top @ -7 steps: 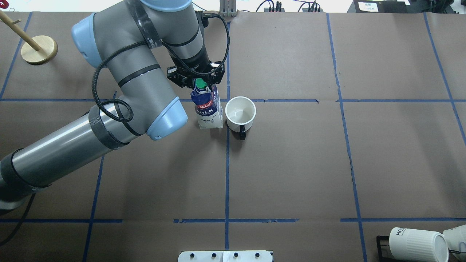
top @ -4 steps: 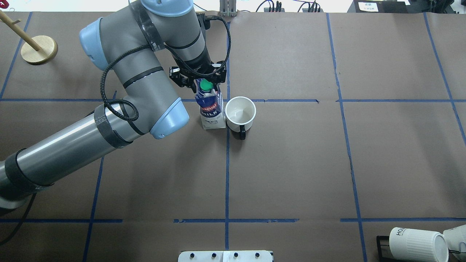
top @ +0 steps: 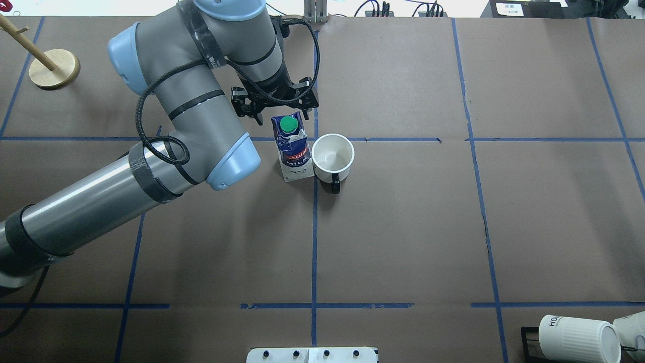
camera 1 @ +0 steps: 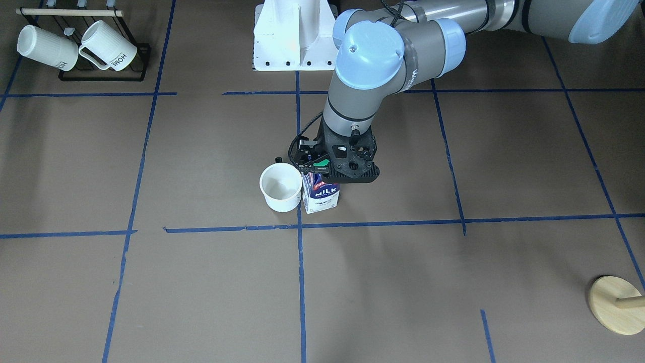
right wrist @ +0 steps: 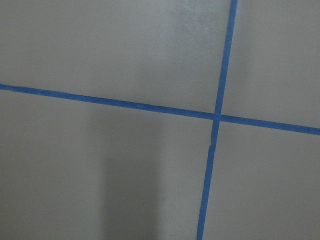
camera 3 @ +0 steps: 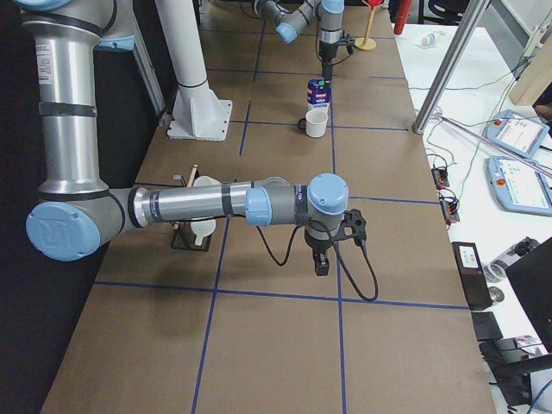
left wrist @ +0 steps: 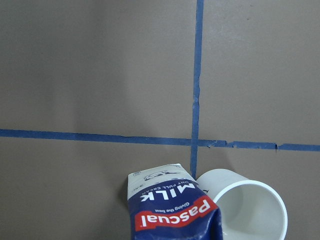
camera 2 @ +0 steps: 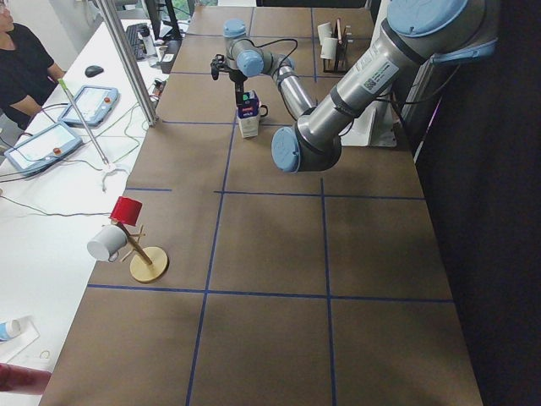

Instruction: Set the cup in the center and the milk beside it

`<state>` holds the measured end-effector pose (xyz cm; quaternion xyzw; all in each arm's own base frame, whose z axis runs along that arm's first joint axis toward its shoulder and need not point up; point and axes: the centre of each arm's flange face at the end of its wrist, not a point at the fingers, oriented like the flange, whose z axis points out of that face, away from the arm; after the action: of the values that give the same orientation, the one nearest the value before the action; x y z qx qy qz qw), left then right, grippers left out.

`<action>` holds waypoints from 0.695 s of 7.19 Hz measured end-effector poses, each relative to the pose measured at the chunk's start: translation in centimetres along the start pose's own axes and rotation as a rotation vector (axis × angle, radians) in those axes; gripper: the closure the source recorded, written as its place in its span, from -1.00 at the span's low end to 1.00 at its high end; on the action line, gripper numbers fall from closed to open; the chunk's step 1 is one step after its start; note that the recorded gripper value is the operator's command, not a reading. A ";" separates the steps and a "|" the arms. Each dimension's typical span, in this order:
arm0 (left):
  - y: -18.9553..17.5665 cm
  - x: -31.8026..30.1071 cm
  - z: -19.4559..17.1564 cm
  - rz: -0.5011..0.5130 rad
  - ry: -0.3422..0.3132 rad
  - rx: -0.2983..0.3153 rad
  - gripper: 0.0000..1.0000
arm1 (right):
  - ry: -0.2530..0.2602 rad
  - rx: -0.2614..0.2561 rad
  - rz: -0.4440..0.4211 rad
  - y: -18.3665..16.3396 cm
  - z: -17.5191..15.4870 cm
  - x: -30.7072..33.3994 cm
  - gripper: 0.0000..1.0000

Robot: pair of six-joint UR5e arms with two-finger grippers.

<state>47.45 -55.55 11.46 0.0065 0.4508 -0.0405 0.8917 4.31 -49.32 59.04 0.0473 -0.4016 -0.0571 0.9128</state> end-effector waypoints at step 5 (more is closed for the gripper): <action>1.7 -9.7 -9.6 0.060 -0.024 0.023 -1.00 | 0.000 -0.001 -0.002 0.0 0.1 0.1 -1.00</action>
<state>34.15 -52.72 13.53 0.0298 0.4391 -0.0194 0.8977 4.31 -49.35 59.16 0.0471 -0.4015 -0.0583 0.9128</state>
